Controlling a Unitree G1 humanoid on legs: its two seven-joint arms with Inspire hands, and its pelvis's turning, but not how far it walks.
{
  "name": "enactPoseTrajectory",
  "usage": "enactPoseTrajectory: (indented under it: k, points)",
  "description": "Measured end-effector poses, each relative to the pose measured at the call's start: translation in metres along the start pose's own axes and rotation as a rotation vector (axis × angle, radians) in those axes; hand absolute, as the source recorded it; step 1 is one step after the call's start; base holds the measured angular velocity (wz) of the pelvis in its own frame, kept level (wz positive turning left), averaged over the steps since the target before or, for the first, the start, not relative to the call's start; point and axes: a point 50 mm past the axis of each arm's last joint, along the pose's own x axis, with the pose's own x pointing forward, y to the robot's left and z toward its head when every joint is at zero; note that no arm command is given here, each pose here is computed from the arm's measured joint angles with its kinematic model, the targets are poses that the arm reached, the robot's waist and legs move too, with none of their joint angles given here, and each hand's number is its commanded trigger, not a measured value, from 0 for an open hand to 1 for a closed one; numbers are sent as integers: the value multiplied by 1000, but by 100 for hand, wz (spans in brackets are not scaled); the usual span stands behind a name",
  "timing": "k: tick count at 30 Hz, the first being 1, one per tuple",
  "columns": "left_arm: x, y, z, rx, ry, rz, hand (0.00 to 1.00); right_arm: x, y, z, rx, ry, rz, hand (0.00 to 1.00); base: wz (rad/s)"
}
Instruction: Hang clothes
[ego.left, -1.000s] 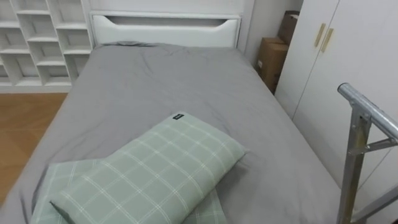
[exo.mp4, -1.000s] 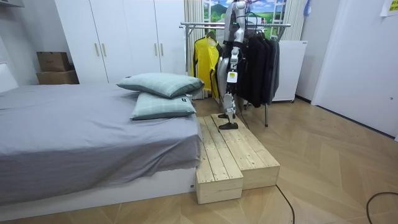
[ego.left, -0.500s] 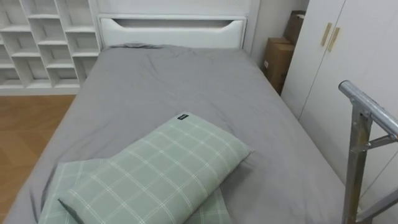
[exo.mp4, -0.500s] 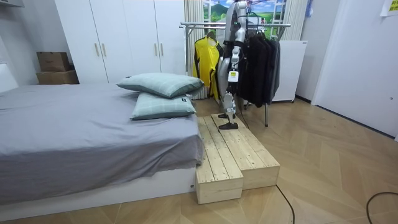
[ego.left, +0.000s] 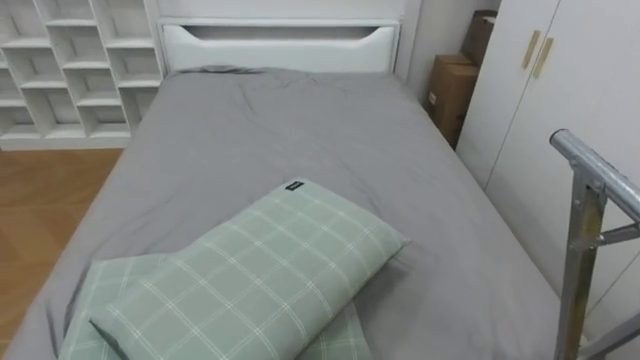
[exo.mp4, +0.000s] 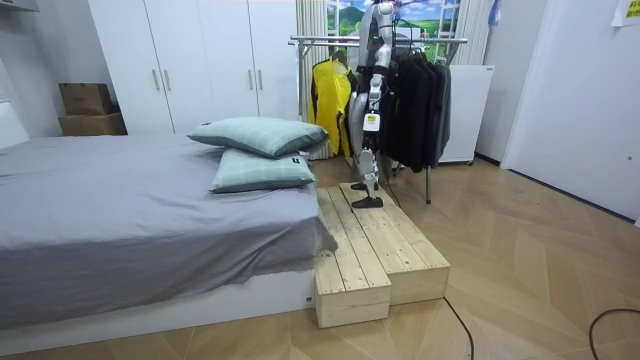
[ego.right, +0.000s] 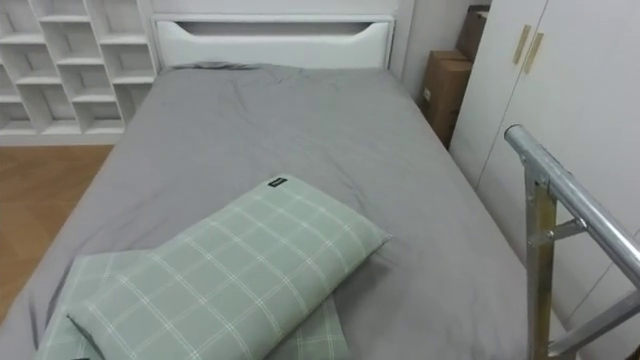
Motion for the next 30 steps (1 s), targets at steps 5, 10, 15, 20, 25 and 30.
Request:
enactPoseTrajectory:
  k: [5,10,15,20,25,30]
  points:
    - [0,3,4,0,-25,10,0,0,1,0,-1,-3,1,0,4]
    - [0,2,4,9,-33,8,0,0,0,1,-2,-11,0,0,0]
    - [-1,0,1,28,-28,-1,0,0,0,2,-3,-12,-1,0,0]
    - [-1,-1,0,38,-30,-15,0,0,0,2,-5,-17,-1,0,0]
    - [-1,0,3,54,-41,-10,0,0,0,2,-8,-25,-1,0,0]
    - [-1,1,5,71,-50,-4,0,0,0,2,-8,-32,-1,0,0]
